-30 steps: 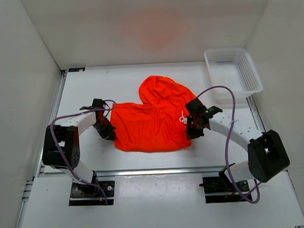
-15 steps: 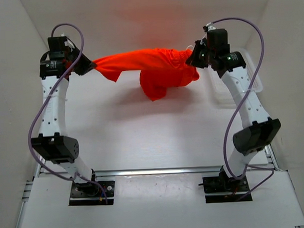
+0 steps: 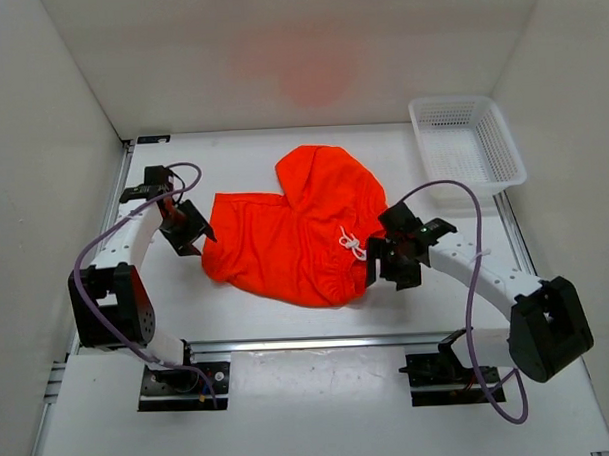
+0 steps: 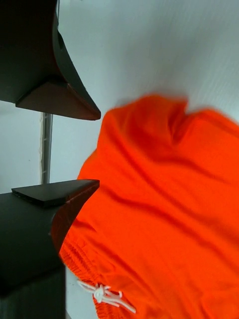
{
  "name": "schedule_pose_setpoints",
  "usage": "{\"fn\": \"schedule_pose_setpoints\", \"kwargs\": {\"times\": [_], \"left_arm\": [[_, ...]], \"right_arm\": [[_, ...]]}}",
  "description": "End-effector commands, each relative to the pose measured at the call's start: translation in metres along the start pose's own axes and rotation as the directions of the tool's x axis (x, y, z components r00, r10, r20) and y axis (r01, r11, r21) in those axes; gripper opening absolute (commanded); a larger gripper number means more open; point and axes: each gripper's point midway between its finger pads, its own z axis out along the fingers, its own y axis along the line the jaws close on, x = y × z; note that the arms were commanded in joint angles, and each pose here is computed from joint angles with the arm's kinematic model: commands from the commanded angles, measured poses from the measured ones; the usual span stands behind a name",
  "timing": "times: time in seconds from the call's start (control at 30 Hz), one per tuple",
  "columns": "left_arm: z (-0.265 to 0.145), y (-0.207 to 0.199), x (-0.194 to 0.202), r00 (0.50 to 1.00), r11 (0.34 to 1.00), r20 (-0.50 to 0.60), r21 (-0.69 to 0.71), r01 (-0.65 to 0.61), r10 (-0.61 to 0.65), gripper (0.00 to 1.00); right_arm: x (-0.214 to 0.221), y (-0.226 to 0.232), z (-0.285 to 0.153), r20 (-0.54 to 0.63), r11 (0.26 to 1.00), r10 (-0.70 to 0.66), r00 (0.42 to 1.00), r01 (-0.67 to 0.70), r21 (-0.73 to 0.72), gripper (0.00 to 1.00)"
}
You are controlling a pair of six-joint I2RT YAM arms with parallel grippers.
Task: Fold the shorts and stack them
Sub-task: Flatten the shorts out
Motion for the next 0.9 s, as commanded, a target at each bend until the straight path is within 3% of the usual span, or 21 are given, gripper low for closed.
{"fn": "schedule_pose_setpoints", "kwargs": {"times": [0.0, 0.03, 0.1, 0.17, 0.2, 0.37, 0.47, 0.87], "left_arm": [[-0.035, -0.025, -0.029, 0.986, 0.992, 0.156, 0.099, -0.073, 0.057, 0.62], [-0.042, -0.028, -0.034, 0.982, 0.992, 0.177, 0.099, -0.076, 0.058, 0.62], [-0.048, -0.030, -0.038, 0.979, 0.992, 0.193, 0.093, -0.087, 0.067, 0.62], [-0.050, -0.029, -0.038, 0.979, 0.993, 0.195, 0.084, -0.084, 0.067, 0.62], [-0.052, -0.029, -0.038, 0.977, 0.992, 0.203, 0.088, -0.087, 0.067, 0.62], [-0.053, -0.025, -0.035, 0.976, 0.993, 0.207, 0.081, -0.085, 0.067, 0.62], [-0.051, -0.022, -0.031, 0.978, 0.994, 0.198, 0.076, -0.082, 0.066, 0.62], [-0.054, -0.022, -0.031, 0.976, 0.993, 0.207, 0.081, -0.085, 0.067, 0.62]], "right_arm": [[-0.064, 0.014, -0.049, 0.285, 0.999, 0.050, 0.957, -0.048, -0.012, 0.83], [-0.073, 0.017, -0.057, 0.316, 0.999, 0.051, 0.948, -0.048, -0.017, 0.79], [-0.094, 0.028, -0.069, 0.357, 0.998, 0.052, 0.933, -0.040, -0.041, 0.62], [-0.099, 0.043, -0.065, 0.324, 0.997, 0.041, 0.945, -0.015, -0.082, 0.47], [-0.103, 0.049, -0.053, 0.285, 0.996, 0.038, 0.958, -0.014, -0.087, 0.46], [-0.095, 0.072, 0.000, 0.099, 0.986, 0.050, 0.994, -0.033, -0.165, 0.51], [-0.093, 0.080, 0.012, 0.054, 0.978, 0.072, 0.996, -0.060, -0.198, 0.53], [-0.078, 0.077, 0.032, 0.009, 0.980, 0.102, 0.995, -0.098, -0.170, 0.49]]}}
